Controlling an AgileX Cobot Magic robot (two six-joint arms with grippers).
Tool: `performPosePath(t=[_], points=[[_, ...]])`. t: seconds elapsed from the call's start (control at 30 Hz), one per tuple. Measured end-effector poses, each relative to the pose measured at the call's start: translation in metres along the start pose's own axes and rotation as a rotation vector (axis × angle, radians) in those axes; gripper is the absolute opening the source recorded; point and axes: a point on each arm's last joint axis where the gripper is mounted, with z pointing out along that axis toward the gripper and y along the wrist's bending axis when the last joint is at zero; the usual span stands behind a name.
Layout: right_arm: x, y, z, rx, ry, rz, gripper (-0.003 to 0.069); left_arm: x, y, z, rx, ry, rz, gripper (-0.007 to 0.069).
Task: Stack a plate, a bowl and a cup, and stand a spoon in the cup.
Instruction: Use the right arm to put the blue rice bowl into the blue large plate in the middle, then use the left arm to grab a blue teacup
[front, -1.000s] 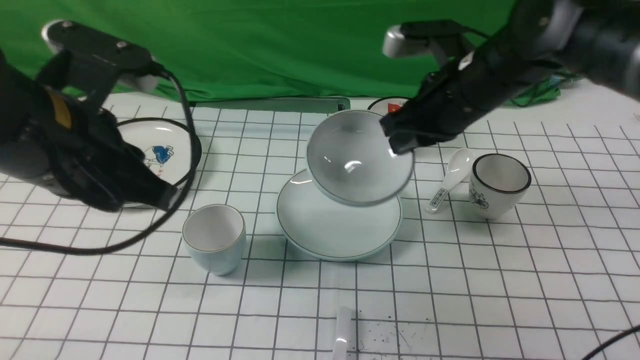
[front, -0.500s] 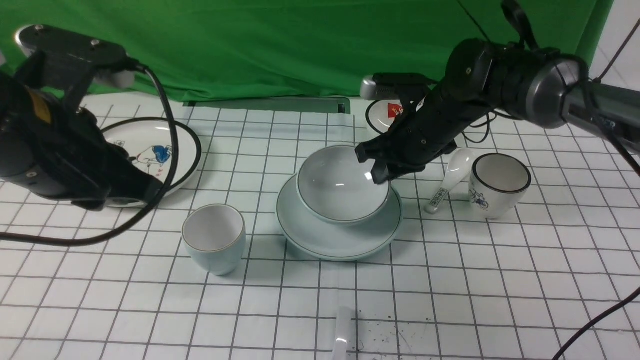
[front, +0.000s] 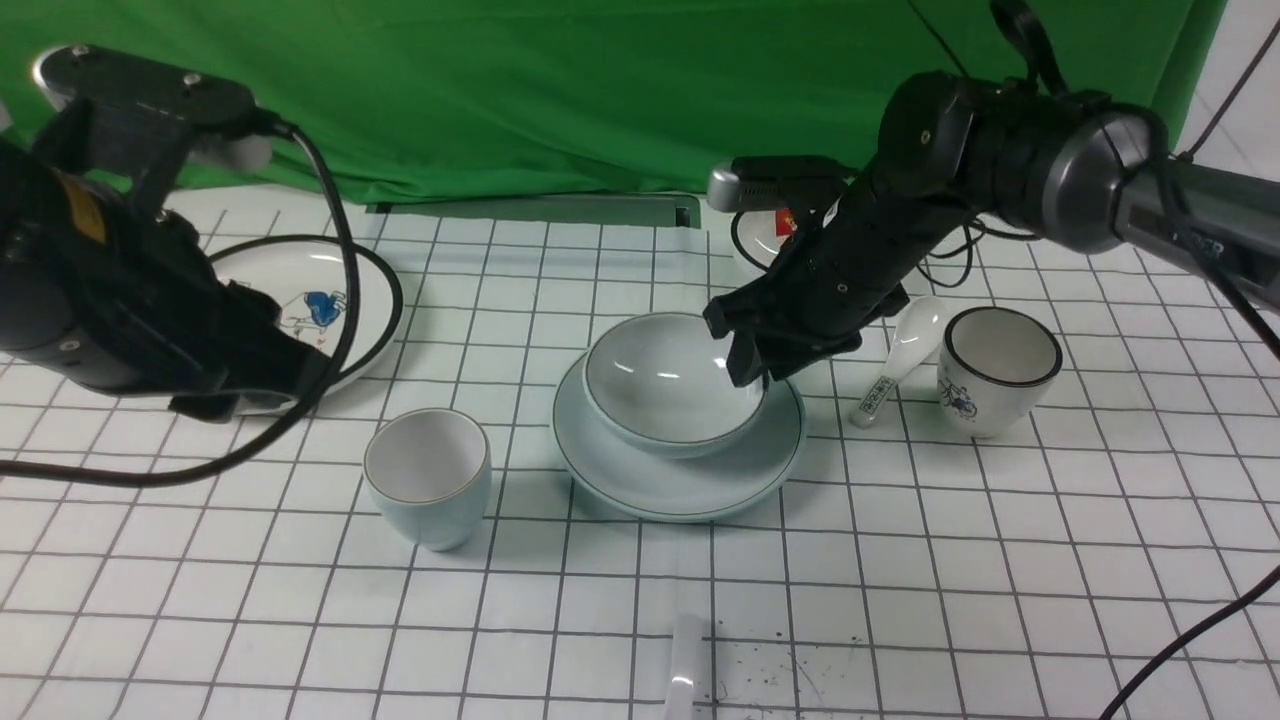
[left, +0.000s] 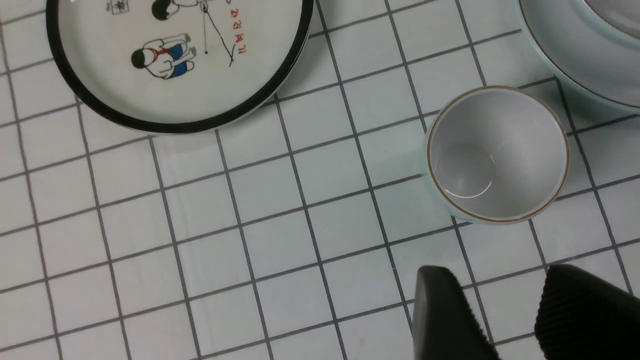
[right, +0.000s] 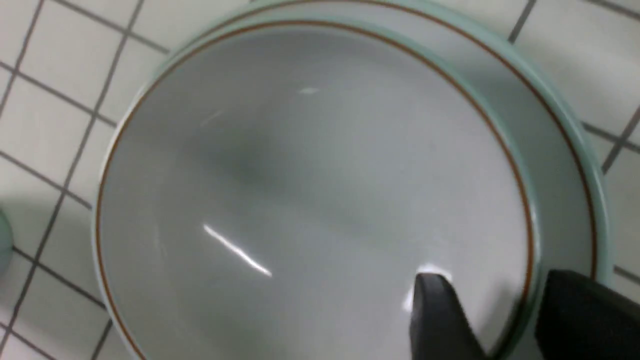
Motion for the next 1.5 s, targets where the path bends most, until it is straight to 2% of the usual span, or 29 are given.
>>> performPosePath(t=[0.1, 0.2, 0.23, 0.27, 0.3, 0.37, 0.47, 0.63, 0.73, 0.87, 1.0, 1.17, 1.33, 1.37, 1.4, 1.5], points=[[-0.001, 0.001, -0.020, 0.032, 0.031, -0.049, 0.0340, -0.001, 0.000, 0.000, 0.000, -0.005, -0.016, 0.0300], [-0.006, 0.008, -0.069, 0.093, -0.014, -0.127, 0.0340, -0.006, 0.000, 0.005, 0.001, 0.048, -0.036, 0.0345], [-0.006, 0.008, -0.072, 0.094, -0.020, -0.129, 0.0340, -0.006, 0.000, 0.007, 0.001, 0.057, -0.037, 0.0348], [-0.005, 0.014, -0.103, 0.125, -0.055, -0.166, 0.0340, -0.011, 0.000, 0.013, 0.001, 0.110, -0.036, 0.0368], [-0.005, 0.015, -0.106, 0.125, -0.061, -0.170, 0.0340, -0.011, 0.000, 0.014, 0.001, 0.114, -0.036, 0.0370], [0.003, 0.023, -0.146, 0.158, -0.087, -0.213, 0.0340, -0.020, 0.000, 0.026, 0.001, 0.171, -0.036, 0.0394], [0.014, 0.029, -0.178, 0.181, -0.093, -0.245, 0.0340, -0.029, 0.005, 0.037, 0.000, 0.195, -0.055, 0.0412], [0.047, 0.039, -0.226, 0.210, -0.139, -0.261, 0.0342, -0.033, 0.030, 0.061, 0.029, 0.239, -0.136, 0.0425], [0.070, 0.043, -0.238, 0.211, -0.138, -0.271, 0.0342, -0.034, 0.041, 0.071, 0.072, 0.231, -0.177, 0.0424], [0.101, 0.045, -0.247, 0.218, -0.176, -0.284, 0.0342, -0.035, 0.040, 0.092, 0.142, 0.246, -0.185, 0.0426], [0.126, 0.043, -0.242, 0.225, -0.204, -0.285, 0.0342, -0.034, 0.027, 0.117, 0.201, 0.294, -0.153, 0.0426], [0.140, 0.039, -0.225, 0.223, -0.171, -0.278, 0.0342, -0.032, 0.014, 0.149, 0.224, 0.331, -0.130, 0.0424], [0.144, 0.036, -0.216, 0.221, -0.151, -0.273, 0.0342, -0.027, 0.012, 0.173, 0.196, 0.363, -0.101, 0.0358], [0.144, 0.036, -0.215, 0.222, -0.154, -0.274, 0.0342, -0.024, 0.012, 0.181, 0.179, 0.384, -0.097, 0.0286], [0.143, 0.036, -0.215, 0.222, -0.156, -0.274, 0.0342, -0.024, 0.012, 0.181, 0.177, 0.385, -0.096, 0.0276], [0.143, 0.036, -0.215, 0.222, -0.159, -0.274, 0.0342, -0.022, 0.014, 0.186, 0.155, 0.400, -0.089, 0.0074]])
